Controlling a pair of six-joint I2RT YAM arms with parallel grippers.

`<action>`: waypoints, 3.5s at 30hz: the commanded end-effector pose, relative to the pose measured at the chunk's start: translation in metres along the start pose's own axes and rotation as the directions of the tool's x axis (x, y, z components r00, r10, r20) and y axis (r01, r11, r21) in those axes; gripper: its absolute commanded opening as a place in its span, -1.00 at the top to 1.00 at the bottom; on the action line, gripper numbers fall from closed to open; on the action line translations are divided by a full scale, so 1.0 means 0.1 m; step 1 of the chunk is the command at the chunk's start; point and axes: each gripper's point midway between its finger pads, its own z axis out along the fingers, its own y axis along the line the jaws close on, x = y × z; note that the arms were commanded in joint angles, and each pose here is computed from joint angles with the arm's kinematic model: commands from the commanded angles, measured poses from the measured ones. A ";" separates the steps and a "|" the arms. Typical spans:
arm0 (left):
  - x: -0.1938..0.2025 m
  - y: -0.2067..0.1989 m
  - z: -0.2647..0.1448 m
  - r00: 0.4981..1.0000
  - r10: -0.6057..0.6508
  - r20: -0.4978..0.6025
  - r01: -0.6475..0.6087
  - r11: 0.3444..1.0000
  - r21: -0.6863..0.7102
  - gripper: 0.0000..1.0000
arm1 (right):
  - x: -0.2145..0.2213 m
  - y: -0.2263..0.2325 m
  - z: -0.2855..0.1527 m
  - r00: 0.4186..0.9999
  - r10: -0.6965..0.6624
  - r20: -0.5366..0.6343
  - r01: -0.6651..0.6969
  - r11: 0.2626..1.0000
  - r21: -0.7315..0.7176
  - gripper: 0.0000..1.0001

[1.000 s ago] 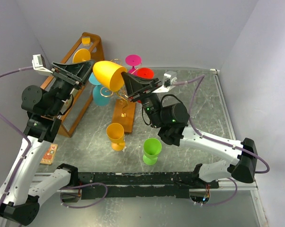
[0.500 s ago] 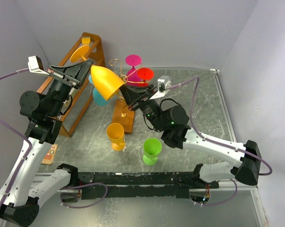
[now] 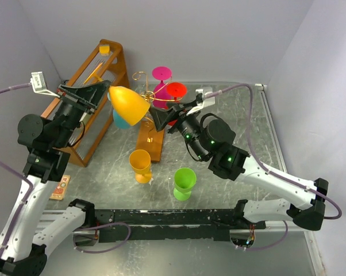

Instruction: Place the wine glass upside down on the wine glass rack

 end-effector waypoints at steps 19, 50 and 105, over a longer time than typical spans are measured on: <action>0.47 0.16 -0.59 0.632 0.753 -0.184 -0.700 0.656 0.283 0.86 | -0.66 0.75 -0.14 0.967 0.247 -0.061 -0.254 0.931 -0.262 -0.53; 0.64 0.42 -0.67 0.565 0.804 -0.185 -0.743 0.593 0.309 0.86 | 0.39 0.95 0.27 0.624 0.704 -0.339 -0.745 0.667 0.015 0.38; -0.05 0.82 -1.04 0.833 0.531 -0.156 -0.549 0.758 -0.353 -0.33 | 0.54 0.00 0.46 0.634 0.771 0.056 -0.739 0.584 0.335 1.00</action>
